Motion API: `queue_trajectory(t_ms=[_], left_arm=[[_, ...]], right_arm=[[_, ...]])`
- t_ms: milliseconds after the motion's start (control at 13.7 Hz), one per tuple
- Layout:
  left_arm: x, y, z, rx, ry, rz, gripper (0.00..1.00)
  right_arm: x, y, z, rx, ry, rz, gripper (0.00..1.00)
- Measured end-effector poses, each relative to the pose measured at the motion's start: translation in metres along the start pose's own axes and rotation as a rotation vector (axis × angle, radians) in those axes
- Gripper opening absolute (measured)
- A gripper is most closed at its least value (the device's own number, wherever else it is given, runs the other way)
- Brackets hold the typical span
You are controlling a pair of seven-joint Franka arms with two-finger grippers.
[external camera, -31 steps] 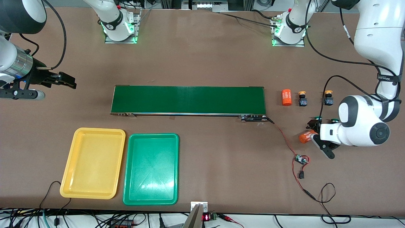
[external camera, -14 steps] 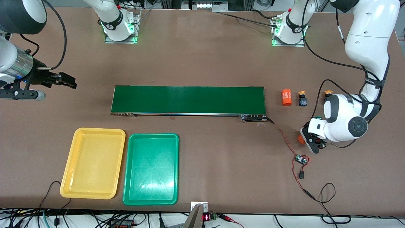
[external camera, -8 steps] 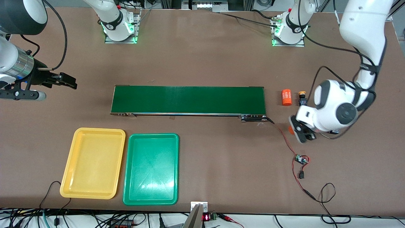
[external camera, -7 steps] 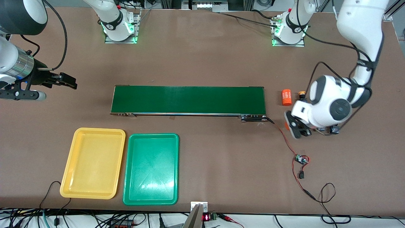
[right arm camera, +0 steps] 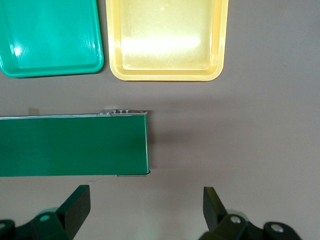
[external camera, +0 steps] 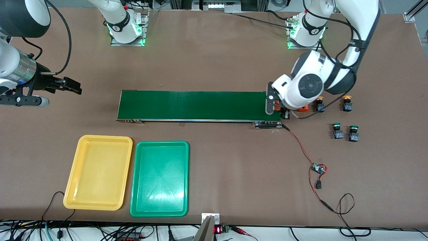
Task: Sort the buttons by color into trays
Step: 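Carry the cylinder onto the conveyor belt end with the left gripper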
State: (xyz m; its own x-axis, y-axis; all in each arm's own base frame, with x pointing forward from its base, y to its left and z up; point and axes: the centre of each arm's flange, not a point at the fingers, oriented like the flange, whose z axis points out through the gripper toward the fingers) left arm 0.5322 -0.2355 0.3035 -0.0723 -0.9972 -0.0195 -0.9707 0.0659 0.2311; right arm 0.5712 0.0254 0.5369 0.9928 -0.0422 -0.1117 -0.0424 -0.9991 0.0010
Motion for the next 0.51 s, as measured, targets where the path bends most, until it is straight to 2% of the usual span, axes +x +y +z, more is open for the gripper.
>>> queue_trajectory(t_ms=[364,510], left_arm=[[-0.001,0.006,0.013,-0.026,-0.009,0.022,0.49],[0.010,0.011,0.021,-0.039,-0.016,0.045,0.49]], right_arm=[[0.000,0.000,0.000,0.000,0.000,0.000,1.00],[0.000,0.000,0.000,0.000,0.000,0.000,1.00]])
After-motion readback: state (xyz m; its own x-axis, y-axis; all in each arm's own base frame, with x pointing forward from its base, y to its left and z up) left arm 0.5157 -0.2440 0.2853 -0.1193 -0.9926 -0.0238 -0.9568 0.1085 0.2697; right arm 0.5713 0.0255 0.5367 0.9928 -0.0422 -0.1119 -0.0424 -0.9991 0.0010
